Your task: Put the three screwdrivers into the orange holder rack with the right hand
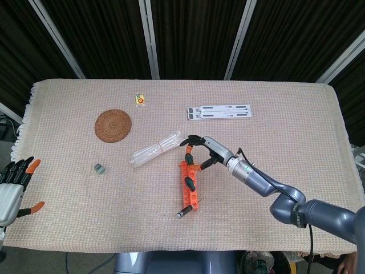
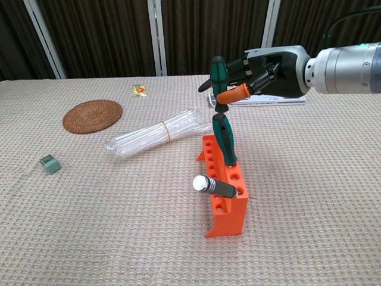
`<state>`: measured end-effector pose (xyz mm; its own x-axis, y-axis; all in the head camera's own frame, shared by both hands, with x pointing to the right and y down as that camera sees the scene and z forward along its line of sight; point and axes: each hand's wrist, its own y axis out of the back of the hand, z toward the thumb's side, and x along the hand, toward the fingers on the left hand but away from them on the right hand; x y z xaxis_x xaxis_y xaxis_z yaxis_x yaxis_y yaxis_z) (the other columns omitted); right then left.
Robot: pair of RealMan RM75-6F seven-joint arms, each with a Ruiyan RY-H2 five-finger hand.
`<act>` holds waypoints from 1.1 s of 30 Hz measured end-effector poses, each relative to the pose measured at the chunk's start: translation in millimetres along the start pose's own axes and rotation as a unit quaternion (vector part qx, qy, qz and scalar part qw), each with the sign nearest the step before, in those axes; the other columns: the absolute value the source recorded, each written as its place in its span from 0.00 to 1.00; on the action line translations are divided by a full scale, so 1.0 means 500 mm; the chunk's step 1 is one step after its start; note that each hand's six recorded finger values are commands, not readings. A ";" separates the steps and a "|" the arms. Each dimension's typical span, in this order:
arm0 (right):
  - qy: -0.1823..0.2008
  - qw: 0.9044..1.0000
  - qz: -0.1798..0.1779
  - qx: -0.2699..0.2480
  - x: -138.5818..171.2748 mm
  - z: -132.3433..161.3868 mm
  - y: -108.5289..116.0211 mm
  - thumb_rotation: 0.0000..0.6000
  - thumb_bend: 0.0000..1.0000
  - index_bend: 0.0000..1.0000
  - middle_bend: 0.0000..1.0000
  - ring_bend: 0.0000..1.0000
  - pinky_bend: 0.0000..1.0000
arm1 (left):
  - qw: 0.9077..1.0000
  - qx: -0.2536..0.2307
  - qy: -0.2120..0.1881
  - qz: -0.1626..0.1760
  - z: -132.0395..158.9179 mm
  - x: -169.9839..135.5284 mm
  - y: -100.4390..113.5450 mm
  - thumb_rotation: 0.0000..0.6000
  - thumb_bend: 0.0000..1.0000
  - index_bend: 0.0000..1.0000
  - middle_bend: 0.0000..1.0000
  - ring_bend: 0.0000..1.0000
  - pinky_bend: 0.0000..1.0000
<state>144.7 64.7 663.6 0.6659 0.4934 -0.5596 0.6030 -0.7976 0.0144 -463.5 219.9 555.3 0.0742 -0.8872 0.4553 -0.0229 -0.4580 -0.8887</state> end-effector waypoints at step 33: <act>-0.009 1.000 0.012 0.010 -0.004 0.006 -0.012 1.00 0.22 0.42 0.18 0.00 0.00 | 1.000 -0.004 -0.001 -0.003 -0.002 0.002 -0.005 1.00 0.06 0.00 0.00 0.00 0.00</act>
<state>138.6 67.6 662.1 0.6721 0.4681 -0.5736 0.5778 -0.8161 0.0110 -464.6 219.8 558.0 0.0769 -0.8841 0.4610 -0.0298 -0.4642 -0.8852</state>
